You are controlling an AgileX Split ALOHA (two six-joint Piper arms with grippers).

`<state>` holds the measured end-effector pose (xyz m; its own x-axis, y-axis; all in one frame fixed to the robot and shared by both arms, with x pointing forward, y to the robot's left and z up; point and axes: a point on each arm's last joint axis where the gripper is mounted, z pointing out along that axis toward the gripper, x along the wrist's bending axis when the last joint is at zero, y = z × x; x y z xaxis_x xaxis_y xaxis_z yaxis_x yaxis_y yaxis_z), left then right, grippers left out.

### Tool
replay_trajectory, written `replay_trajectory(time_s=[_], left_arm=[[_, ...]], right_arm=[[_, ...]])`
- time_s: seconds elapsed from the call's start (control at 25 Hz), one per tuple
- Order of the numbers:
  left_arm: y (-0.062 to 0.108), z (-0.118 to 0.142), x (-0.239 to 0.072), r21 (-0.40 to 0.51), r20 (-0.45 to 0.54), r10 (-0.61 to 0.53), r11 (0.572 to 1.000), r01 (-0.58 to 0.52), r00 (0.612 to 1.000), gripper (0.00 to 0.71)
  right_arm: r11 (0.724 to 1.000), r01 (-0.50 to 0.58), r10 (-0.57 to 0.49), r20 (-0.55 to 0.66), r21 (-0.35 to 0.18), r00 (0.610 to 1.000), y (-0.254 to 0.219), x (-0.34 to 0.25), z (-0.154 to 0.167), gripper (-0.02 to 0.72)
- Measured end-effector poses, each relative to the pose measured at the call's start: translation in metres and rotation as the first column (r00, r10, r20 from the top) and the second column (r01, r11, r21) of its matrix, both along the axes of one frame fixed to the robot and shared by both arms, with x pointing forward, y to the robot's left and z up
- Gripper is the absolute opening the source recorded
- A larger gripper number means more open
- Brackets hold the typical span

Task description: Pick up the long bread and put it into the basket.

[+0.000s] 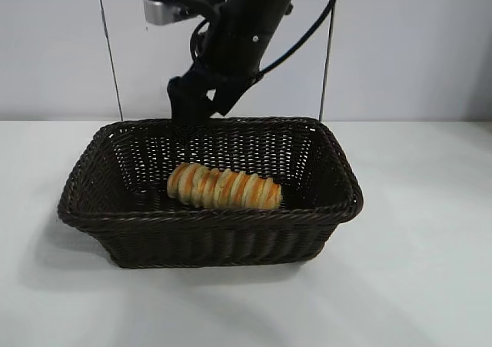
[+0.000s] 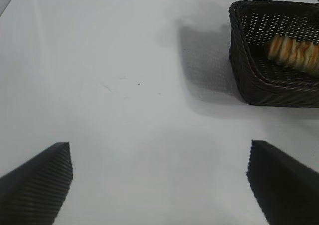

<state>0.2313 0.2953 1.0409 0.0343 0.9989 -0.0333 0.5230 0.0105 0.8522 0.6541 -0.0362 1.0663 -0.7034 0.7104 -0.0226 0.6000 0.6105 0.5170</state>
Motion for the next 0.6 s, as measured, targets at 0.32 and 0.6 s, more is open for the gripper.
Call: replay_trajectory(time_s=[0.32, 0.6], left_arm=[[0.000, 0.000, 0.000, 0.000, 0.000, 0.000, 1.000, 0.000, 1.000, 0.685], [0.000, 0.000, 0.000, 0.000, 0.000, 0.000, 1.000, 0.000, 1.000, 0.685]], right_arm=[[0.975, 0.223, -0.222, 0.022, -0.016, 0.975, -0.030, 0.010, 0.033, 0.694], [0.919, 0.394, -0.394, 0.015, -0.026, 0.919, -0.103, 0.042, 0.033, 0.694]])
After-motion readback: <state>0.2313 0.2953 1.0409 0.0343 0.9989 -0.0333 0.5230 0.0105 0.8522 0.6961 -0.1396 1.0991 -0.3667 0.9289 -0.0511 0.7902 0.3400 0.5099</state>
